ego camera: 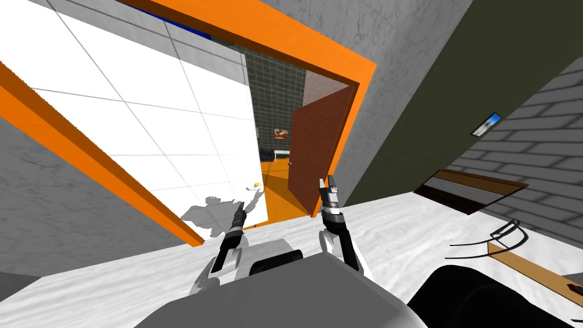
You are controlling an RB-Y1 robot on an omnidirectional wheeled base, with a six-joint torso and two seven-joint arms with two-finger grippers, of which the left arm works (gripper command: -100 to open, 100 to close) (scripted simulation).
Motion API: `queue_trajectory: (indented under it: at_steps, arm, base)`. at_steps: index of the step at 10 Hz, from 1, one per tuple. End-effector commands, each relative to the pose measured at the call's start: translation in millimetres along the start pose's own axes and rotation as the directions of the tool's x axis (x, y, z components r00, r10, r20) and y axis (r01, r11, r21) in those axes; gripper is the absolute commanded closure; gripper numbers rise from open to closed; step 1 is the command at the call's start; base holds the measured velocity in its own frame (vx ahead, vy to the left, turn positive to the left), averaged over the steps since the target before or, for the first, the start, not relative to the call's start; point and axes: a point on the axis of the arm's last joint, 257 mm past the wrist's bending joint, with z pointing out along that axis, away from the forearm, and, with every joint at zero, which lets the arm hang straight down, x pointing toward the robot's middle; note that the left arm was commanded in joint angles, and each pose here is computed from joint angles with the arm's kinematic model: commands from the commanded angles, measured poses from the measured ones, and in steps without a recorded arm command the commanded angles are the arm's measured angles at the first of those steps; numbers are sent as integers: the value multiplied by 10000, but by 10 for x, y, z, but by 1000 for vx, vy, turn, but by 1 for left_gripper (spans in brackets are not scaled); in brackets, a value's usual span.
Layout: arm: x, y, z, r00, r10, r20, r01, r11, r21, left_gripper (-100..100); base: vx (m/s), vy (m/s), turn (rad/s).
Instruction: Push the door open
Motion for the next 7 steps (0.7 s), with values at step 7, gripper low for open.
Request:
queue_trajectory:
  at_steps: [7]
  arm:
    - [170, 368, -74, 9997, -257, -6, 256, 9959, -864, -100]
  base:
    - [11, 67, -77]
